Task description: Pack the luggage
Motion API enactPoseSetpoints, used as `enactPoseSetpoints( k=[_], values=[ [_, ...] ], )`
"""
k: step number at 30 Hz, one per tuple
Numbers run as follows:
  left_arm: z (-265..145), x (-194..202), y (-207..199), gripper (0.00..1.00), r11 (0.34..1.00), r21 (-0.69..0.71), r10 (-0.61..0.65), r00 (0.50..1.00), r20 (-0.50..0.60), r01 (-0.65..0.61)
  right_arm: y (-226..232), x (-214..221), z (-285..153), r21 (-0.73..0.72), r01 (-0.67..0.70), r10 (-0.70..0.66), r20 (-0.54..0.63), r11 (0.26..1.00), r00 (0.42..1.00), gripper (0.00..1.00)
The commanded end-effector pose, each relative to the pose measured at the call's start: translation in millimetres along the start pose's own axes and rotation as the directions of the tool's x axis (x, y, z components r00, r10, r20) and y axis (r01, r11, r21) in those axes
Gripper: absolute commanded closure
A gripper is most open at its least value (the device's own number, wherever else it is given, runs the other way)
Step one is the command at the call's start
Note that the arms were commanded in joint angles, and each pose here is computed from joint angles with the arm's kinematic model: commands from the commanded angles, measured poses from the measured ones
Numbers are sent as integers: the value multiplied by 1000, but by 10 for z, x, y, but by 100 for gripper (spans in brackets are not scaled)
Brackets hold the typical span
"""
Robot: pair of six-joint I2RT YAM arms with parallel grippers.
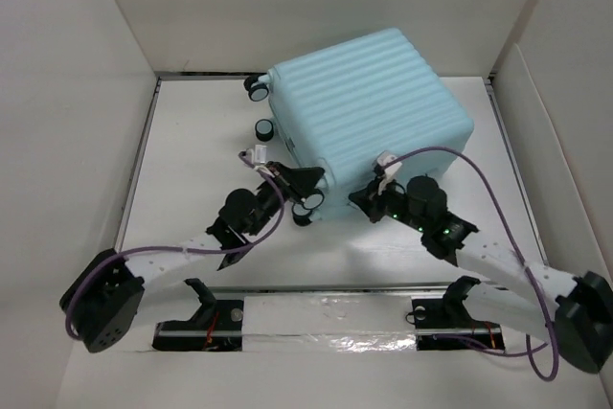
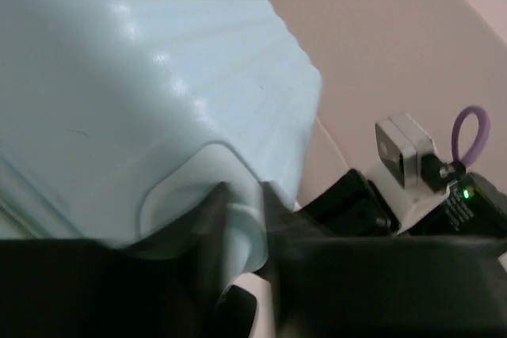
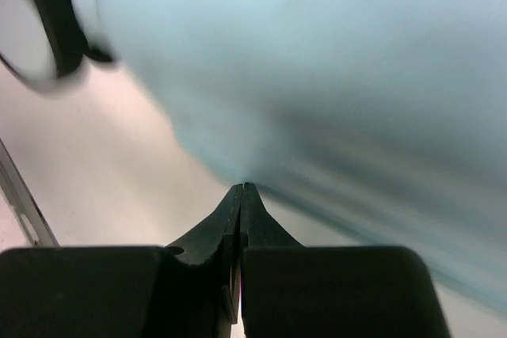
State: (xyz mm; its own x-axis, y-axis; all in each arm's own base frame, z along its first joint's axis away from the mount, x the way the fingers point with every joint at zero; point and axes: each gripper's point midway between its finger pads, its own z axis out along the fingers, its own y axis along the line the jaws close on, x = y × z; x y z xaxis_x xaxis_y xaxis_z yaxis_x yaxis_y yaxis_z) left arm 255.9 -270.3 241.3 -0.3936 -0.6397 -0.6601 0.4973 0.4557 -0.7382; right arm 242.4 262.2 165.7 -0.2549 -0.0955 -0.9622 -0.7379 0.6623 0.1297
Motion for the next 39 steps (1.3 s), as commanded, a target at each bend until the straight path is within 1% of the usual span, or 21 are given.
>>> enactPoseSetpoints(
  k=[1, 2, 3, 6, 7, 8, 9, 11, 13, 15, 16, 17, 18, 20, 21, 23, 26, 31, 35, 36, 39],
  values=[
    [74, 390, -962, 100, 945, 305, -64, 980, -189, 121, -311, -644, -275, 20, 71, -73, 183, 997, 980, 100],
    [106, 406, -1272, 100, 923, 362, -61, 979, -193, 129, -352, -662, -320, 21, 70, -73, 182, 997, 981, 100],
    [181, 496, -1279, 100, 927, 353, -53, 977, -206, 124, -337, -595, -361, -6, 62, -60, 153, 998, 986, 100],
    [315, 468, -1505, 100, 902, 406, -68, 977, -202, 147, -275, -469, -458, -32, 27, -21, 172, 999, 985, 100],
    [341, 465, -1537, 100, 897, 412, -78, 975, -206, 159, -193, -407, -476, -56, -31, 41, 179, 998, 983, 100],
    [376, 432, -1597, 100, 891, 424, -84, 976, -201, 164, -152, -138, -478, -65, -80, 89, 149, 995, 985, 100],
    [405, 451, -1581, 100, 894, 417, -85, 976, -201, 164, -65, -196, -511, -77, -87, 101, 201, 993, 974, 100],
    [397, 428, -1549, 100, 903, 406, -70, 980, -185, 141, -84, -78, -534, -31, -136, 139, 187, 990, 972, 100],
    [387, 208, -1409, 100, 934, 343, -65, 991, -116, 101, -199, -15, -610, 66, -148, 135, 165, 987, 977, 100],
    [294, -1, -1215, 97, 964, 266, -18, 999, -42, 29, -201, -4, -661, 78, -147, 132, 169, 986, 977, 99],
    [257, -51, -1141, 94, 973, 229, 4, 1000, -23, 2, -190, 6, -657, 71, -164, 149, 177, 984, 973, 94],
    [221, -83, -988, 91, 984, 174, 33, 999, -8, -31, -185, 13, -647, 65, -173, 158, 186, 983, 970, 80],
    [186, -88, -779, 82, 993, 83, 89, 996, -4, -89, -151, -22, -626, 46, -173, 160, 212, 984, 964, 70],
    [52, -204, -586, 73, 993, 2, 122, 992, 16, -122, -153, 107, -536, 48, -187, 176, 186, 981, 967, 51],
    [-30, -228, -460, 66, 989, -47, 137, 991, 6, -137, -125, 57, -497, 37, -177, 166, 201, 984, 966, 48],
    [-115, -210, -196, 61, 982, -109, 154, 988, -17, -155, -186, 84, -378, 77, -155, 140, 167, 985, 976, 43],
    [-230, -104, -16, 58, 977, -121, 164, 983, -79, -173, -257, 59, -228, 109, -137, 121, 142, 985, 982, 42],
    [-267, 129, -8, 49, 979, -40, 192, 965, -181, -202, -265, 44, -104, 105, -135, 116, 172, 985, 978, 44],
    [-211, 274, -50, 44, 977, 9, 207, 948, -244, -211, -273, 4, -42, 97, -147, 124, 215, 984, 969, 49],
    [-200, 296, -65, 41, 978, 20, 206, 946, -252, -208, -317, -76, -42, 114, -158, 124, 260, 981, 958, 51],
    [-163, 346, -91, 35, 979, 53, 206, 941, -269, -199, -361, -82, 4, 132, -167, 127, 272, 977, 954, 56]
  ],
)
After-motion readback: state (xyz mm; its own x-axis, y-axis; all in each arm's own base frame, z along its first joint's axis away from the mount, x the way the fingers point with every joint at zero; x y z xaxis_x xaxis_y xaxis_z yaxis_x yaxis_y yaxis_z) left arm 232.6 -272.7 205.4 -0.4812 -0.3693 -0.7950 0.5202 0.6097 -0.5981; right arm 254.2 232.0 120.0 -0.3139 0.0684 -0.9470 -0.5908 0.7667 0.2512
